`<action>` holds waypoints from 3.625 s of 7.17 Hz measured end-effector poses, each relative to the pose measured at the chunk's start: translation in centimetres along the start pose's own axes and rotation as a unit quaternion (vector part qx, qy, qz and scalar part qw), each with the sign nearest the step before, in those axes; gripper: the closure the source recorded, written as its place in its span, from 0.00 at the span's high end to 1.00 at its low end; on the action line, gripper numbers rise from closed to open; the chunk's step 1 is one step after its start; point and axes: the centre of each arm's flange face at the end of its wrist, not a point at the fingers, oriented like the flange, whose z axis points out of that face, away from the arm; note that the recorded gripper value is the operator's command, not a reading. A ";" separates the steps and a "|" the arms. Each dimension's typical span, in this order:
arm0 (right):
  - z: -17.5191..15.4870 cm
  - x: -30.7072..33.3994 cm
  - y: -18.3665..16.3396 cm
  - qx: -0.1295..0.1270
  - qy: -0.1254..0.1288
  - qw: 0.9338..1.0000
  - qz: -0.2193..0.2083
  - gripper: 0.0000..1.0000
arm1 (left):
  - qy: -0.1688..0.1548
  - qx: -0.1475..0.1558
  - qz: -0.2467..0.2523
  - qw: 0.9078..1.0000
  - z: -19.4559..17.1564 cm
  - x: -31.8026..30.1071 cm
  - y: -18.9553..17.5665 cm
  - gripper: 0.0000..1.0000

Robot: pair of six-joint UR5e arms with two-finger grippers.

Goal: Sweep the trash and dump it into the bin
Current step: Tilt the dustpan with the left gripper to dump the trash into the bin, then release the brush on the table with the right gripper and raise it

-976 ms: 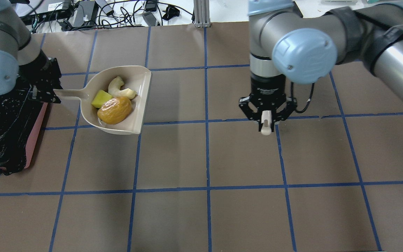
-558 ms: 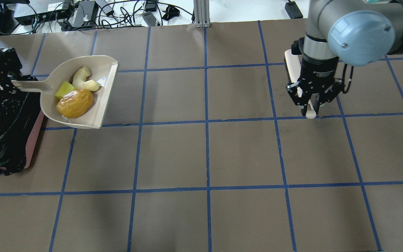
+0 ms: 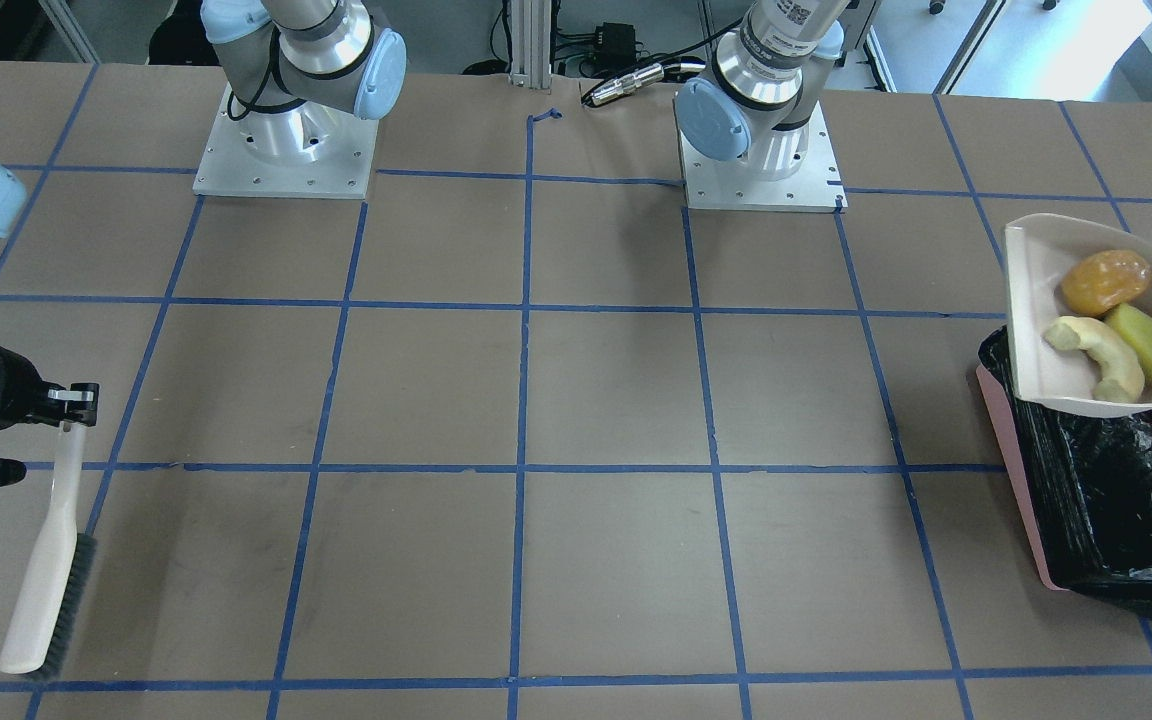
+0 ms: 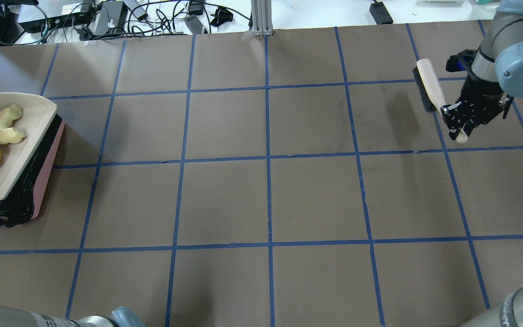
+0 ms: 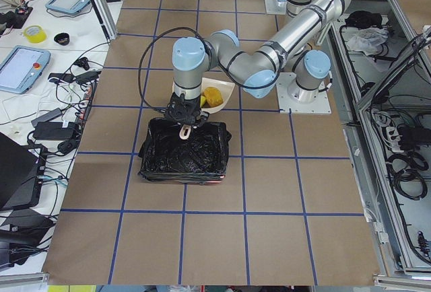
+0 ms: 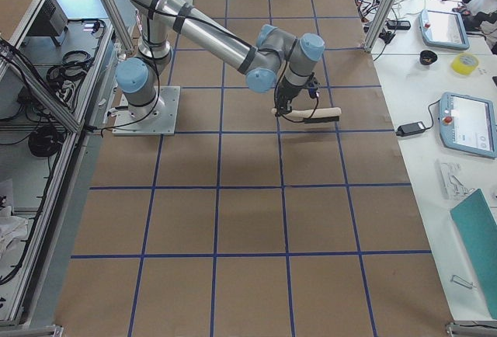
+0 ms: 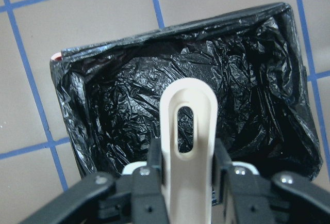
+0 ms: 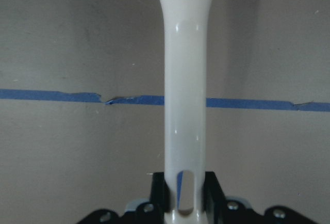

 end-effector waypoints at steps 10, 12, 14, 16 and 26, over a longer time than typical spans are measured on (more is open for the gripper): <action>1.7 0.1 0.4 0.006 0.001 1.000 0.017 0.00 | 0.247 0.077 0.190 0.947 5.2 5.5 -8.3 0.00; 1.8 -0.5 0.3 0.005 0.003 1.000 0.010 0.00 | 0.318 0.077 0.230 0.917 3.7 4.9 -8.6 0.00; 2.0 -0.6 0.1 0.005 0.004 1.000 0.008 0.51 | 0.373 0.071 0.253 0.890 3.8 5.0 -8.7 0.00; 2.1 -0.5 -0.1 0.007 0.005 1.000 0.007 0.85 | 0.398 0.077 0.279 0.871 3.8 5.2 -8.6 0.00; -24.3 -6.7 9.7 0.127 0.024 0.992 0.005 0.98 | 0.519 0.168 0.358 0.757 -1.2 4.1 -7.9 0.00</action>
